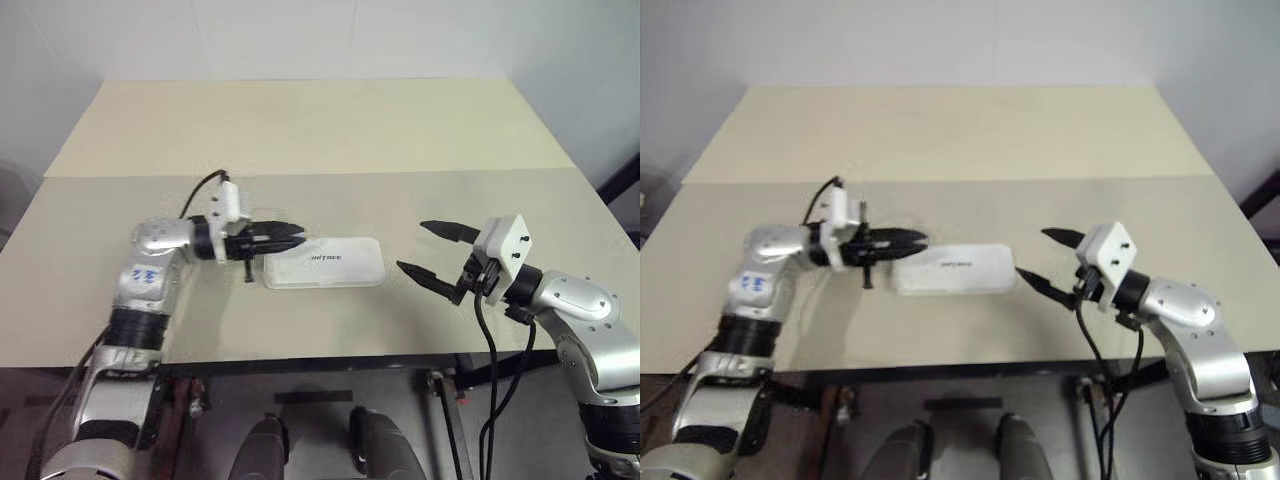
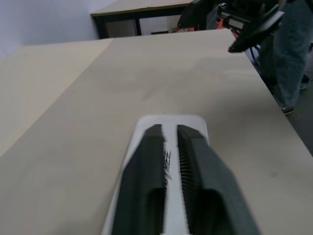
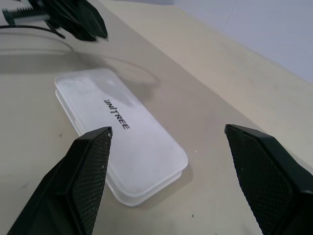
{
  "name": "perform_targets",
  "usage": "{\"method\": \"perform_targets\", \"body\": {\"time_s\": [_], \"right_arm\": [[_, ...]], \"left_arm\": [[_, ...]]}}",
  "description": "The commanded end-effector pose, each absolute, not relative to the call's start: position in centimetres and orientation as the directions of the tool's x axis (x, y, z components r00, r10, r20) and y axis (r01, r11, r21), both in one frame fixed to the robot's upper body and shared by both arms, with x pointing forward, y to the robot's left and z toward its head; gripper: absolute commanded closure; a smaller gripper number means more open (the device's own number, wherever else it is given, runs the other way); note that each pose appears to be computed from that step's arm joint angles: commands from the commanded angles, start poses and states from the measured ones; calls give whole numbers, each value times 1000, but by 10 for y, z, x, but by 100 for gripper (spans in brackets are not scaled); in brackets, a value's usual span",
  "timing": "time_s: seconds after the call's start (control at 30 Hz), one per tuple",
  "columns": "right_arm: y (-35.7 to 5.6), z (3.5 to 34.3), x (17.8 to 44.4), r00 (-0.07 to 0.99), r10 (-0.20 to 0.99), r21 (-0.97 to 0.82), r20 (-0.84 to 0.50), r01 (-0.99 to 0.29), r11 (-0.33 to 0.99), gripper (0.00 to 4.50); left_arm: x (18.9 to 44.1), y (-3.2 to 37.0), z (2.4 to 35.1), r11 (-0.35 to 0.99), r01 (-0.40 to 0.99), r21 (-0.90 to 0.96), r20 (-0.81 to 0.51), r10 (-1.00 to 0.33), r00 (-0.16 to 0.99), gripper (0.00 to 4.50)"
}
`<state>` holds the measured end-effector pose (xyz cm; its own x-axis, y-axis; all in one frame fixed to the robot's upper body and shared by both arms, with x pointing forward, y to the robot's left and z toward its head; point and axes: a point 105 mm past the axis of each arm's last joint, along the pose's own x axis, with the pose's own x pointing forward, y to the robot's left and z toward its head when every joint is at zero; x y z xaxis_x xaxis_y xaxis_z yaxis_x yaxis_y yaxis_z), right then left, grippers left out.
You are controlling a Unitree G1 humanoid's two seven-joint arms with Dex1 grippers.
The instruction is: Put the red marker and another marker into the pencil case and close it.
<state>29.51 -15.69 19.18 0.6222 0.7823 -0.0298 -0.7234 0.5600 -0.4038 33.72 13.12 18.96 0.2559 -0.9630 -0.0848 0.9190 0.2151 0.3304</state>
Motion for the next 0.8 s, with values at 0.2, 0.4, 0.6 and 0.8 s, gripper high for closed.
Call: {"method": "perform_targets", "body": {"time_s": [0.2, 0.4, 0.6, 0.8], "right_arm": [[-162, 201, 296, 602, 798, -437, -14, -721, 537, 60], [-164, 195, 298, 587, 808, -462, -54, -732, 501, 60], [-168, 198, 303, 578, 814, -489, -57, -727, 482, 60], [-174, 195, 302, 574, 816, -494, -63, -729, 474, 60]], "left_arm": [[313, 172, 196, 312, 882, 353, -42, -936, 348, 96], [304, 189, 191, 389, 851, 352, -32, -904, 427, 4], [306, 188, 191, 416, 836, 358, -28, -890, 455, 4], [309, 186, 188, 400, 843, 360, -55, -893, 447, 4]]}}
